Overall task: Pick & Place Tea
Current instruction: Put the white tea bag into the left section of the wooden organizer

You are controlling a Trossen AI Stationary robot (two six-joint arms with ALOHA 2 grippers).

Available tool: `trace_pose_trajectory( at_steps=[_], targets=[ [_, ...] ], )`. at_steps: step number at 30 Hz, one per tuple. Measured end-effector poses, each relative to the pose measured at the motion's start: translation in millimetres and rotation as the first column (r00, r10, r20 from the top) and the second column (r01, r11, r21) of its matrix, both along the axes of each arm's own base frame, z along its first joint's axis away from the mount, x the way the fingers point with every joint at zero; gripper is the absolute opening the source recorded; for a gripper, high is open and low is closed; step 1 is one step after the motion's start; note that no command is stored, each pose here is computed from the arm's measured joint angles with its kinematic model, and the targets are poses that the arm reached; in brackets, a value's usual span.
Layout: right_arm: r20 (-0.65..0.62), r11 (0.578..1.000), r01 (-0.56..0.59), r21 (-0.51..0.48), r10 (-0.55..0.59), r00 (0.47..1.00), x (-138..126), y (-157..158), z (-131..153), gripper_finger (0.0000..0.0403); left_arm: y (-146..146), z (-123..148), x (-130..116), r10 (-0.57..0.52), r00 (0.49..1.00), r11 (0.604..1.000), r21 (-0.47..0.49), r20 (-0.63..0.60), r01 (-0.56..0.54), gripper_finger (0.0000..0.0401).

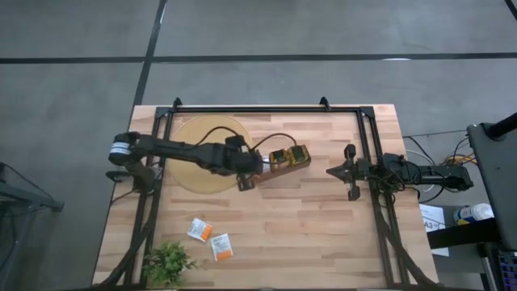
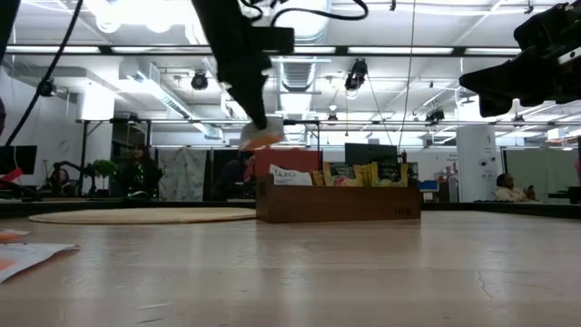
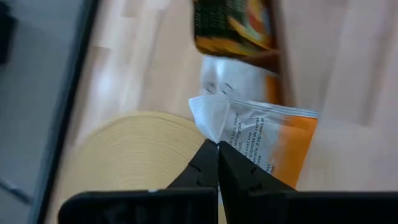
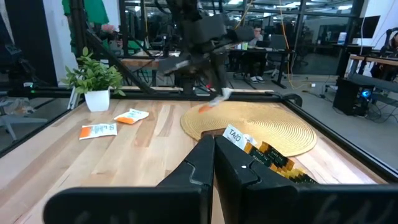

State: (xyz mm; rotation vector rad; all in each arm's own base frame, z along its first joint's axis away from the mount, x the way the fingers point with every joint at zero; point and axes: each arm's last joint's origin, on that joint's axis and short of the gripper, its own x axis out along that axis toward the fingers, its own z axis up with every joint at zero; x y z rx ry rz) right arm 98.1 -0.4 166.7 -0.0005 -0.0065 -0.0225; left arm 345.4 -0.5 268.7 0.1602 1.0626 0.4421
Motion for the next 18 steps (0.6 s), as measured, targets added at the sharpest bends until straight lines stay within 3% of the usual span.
trace_pose_trajectory(
  at_steps=[3,10,18],
  targets=[
    [-0.001,1.0,0.001,0.0,-0.001,1.0,0.0,0.0,-0.1,0.0009,3.6,-4.2,13.0,0.029,1.0,0.998,0.051,-0.007,-0.029,0.0],
    [-0.001,1.0,0.001,0.0,-0.001,1.0,0.0,0.0,-0.1,0.0008,5.1,-7.9,44.0,0.14,0.988,0.988,0.053,0.064,-0.143,0.0],
    [-0.001,1.0,0.0,0.0,0.0,1.0,0.0,0.0,0.0,0.0009,10.9,-15.3,60.6,0.184,0.981,0.978,0.086,0.066,-0.189,0.0]
  ],
)
